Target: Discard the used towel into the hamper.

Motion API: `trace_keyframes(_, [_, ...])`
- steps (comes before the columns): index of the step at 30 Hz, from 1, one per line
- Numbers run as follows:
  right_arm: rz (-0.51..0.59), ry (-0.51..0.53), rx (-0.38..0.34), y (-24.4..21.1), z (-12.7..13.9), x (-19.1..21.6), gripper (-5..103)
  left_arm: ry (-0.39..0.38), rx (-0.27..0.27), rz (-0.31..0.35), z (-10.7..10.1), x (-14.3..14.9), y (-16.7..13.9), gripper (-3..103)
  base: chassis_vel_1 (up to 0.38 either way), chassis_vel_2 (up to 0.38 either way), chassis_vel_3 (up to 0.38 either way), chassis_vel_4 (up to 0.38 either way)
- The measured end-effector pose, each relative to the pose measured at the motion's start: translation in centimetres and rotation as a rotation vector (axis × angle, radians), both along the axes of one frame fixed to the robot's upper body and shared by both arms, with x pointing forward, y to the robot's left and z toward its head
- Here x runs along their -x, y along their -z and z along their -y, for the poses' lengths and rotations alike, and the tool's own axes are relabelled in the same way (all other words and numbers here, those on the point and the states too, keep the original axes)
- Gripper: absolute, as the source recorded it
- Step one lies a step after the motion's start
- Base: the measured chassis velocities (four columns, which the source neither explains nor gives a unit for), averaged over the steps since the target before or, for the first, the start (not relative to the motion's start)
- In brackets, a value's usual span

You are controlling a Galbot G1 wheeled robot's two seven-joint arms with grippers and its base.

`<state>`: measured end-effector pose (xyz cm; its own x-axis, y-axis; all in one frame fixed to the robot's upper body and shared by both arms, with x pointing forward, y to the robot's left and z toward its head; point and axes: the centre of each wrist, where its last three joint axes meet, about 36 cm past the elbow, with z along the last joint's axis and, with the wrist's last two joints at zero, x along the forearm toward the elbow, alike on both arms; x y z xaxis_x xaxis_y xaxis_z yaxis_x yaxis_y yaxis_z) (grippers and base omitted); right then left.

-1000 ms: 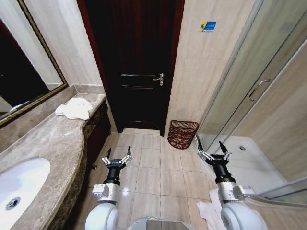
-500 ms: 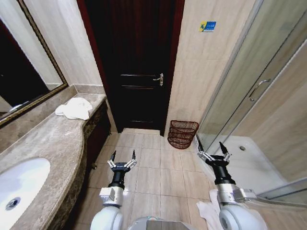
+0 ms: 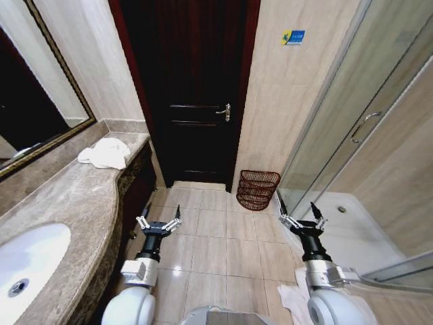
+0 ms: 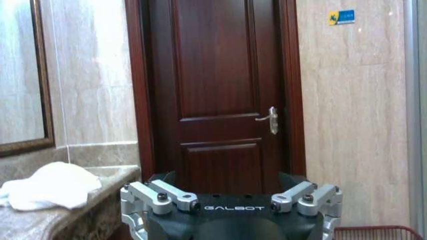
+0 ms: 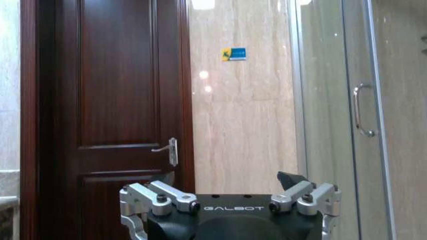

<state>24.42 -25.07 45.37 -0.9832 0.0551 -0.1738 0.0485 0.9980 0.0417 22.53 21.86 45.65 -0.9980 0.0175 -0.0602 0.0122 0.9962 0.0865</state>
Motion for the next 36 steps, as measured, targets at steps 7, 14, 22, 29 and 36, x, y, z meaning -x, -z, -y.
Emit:
trace_keyframes(7, [0.023,-0.005,-0.001,0.5,-0.4,-0.1,100,-0.036,0.031,-0.006,0.7,0.3,0.1,100,0.000,0.000,0.000,0.000])
trace_keyframes(14, [0.013,-0.027,-0.013,-0.1,-0.4,0.0,100,-0.082,0.040,-0.027,1.1,0.4,-0.2,100,0.000,0.000,0.000,0.000])
trace_keyframes(22, [0.005,-0.028,-0.041,0.0,-0.6,0.5,100,-0.072,0.079,0.040,1.7,0.0,0.5,100,0.000,0.000,0.000,0.000])
trace_keyframes(29, [0.012,-0.039,-0.051,-0.3,-1.0,0.5,100,-0.066,0.093,0.022,2.0,-0.2,0.7,100,-0.014,0.016,0.015,-0.019])
trace_keyframes(36, [0.012,-0.040,-0.055,-0.1,-1.2,0.3,100,-0.062,0.095,0.018,2.1,-0.2,0.8,100,-0.071,0.094,0.085,-0.083])
